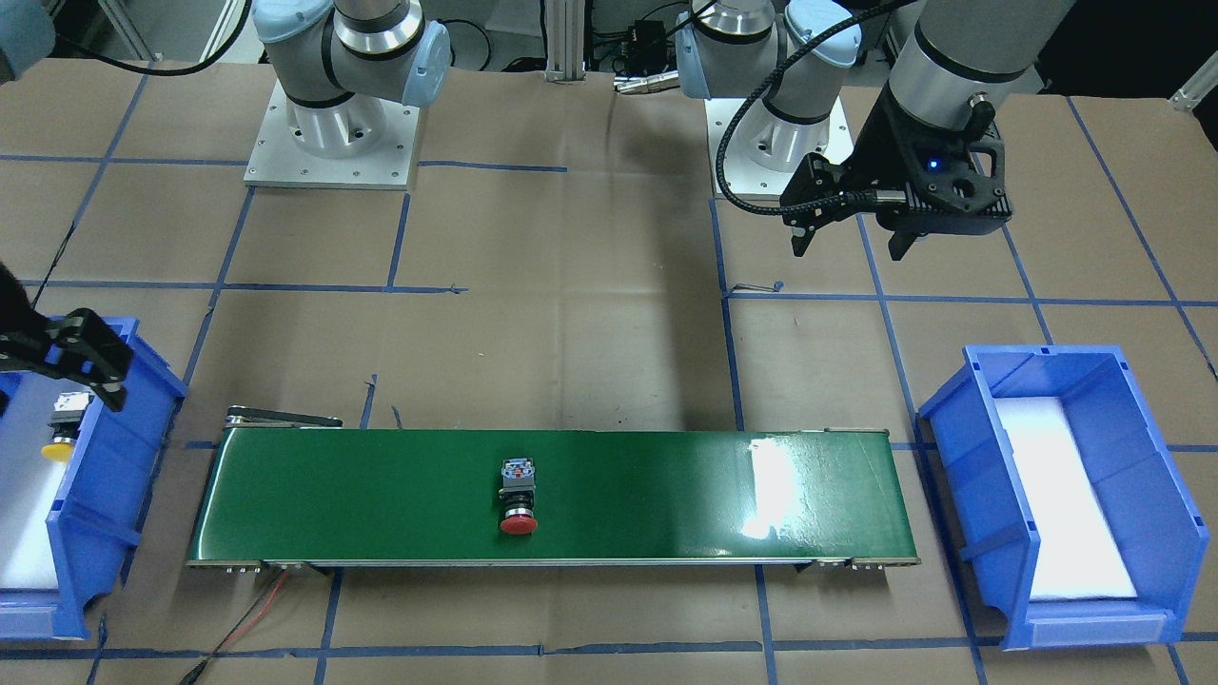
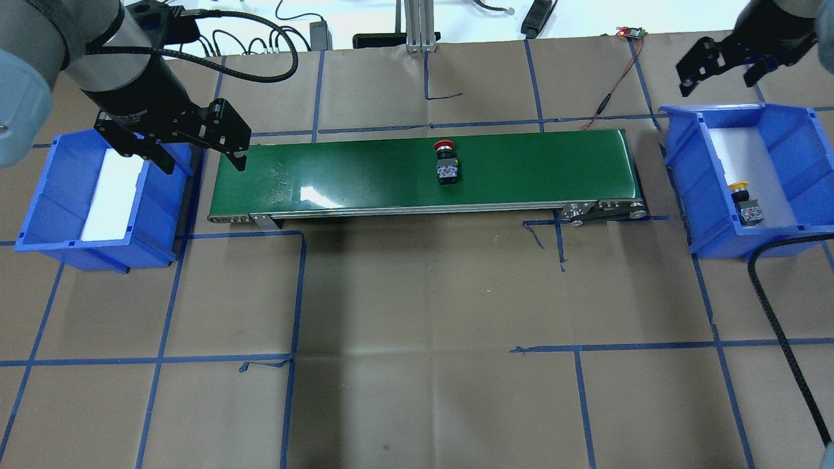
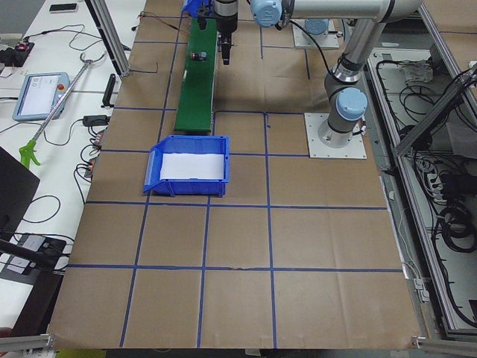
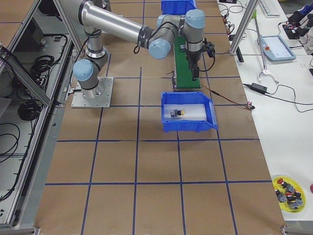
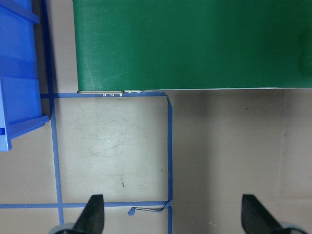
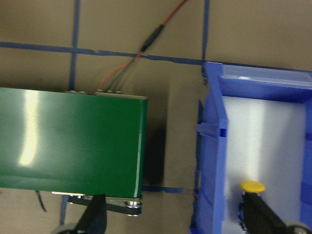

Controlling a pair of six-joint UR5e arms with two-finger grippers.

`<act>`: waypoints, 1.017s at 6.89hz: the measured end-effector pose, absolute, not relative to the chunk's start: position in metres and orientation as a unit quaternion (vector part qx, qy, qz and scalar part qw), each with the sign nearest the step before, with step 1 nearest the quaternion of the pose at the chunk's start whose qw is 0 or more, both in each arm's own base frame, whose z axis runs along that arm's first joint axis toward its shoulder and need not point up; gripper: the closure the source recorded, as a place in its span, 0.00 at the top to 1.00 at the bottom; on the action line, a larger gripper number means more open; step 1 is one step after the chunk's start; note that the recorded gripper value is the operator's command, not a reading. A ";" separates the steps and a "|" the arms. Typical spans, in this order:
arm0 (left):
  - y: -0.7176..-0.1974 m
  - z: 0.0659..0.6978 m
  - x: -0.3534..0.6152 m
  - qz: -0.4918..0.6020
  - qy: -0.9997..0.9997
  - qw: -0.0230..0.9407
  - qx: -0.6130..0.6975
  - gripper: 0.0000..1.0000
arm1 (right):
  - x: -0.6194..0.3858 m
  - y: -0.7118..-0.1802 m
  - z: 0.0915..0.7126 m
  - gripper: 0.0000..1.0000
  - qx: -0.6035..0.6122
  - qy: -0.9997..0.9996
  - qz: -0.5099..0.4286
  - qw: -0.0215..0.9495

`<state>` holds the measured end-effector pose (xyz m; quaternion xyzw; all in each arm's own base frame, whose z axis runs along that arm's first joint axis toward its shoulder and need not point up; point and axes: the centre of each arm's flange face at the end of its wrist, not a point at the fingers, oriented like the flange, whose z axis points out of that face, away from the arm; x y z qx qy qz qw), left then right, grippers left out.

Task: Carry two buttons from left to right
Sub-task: 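Move the right gripper to the red button on the belt and grasp it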

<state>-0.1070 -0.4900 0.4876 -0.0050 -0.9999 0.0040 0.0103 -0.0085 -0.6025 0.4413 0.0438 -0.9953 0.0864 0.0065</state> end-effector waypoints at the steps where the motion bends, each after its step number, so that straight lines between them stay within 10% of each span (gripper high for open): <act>1: -0.490 0.487 -0.107 0.004 -1.000 0.010 -0.005 1.00 | 0.029 -0.603 0.441 1.00 0.043 -0.995 0.088 -0.010; 7: -0.490 0.487 -0.107 0.003 -1.000 0.010 -0.005 1.00 | 0.145 -0.620 0.379 1.00 0.055 -0.995 0.058 -0.061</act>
